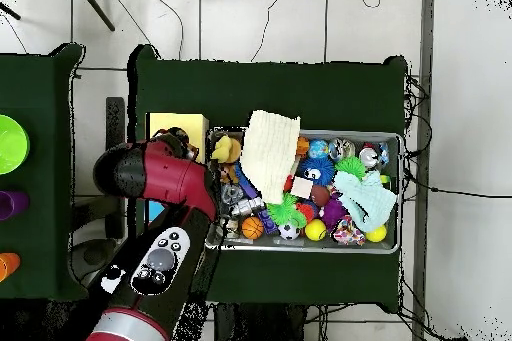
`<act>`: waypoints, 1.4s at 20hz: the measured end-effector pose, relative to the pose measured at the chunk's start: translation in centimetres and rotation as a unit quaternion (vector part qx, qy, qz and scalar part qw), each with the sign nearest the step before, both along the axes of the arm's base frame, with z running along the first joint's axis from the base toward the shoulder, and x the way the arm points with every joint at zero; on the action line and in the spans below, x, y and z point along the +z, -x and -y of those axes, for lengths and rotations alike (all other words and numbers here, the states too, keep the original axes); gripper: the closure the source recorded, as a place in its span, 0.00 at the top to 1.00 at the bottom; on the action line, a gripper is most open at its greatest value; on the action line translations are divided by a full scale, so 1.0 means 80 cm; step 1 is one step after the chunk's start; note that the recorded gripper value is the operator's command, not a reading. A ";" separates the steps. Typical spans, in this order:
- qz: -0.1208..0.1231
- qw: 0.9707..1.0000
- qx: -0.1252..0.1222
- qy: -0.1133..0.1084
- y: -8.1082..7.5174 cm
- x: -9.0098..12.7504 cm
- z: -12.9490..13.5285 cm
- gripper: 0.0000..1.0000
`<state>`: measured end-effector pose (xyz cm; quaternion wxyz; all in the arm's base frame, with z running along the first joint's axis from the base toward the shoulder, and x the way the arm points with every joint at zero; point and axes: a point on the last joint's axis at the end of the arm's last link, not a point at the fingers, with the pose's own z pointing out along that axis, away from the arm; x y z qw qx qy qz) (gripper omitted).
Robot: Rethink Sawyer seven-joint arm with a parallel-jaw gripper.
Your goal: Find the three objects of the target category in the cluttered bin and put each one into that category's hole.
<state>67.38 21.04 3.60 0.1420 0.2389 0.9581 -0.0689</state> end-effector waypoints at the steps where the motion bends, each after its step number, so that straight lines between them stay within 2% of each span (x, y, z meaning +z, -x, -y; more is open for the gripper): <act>1: 0.000 1.000 -0.001 0.000 0.000 0.000 0.000 0.00; 28: -0.001 1.000 -0.005 -0.001 0.010 -0.004 -0.017 0.00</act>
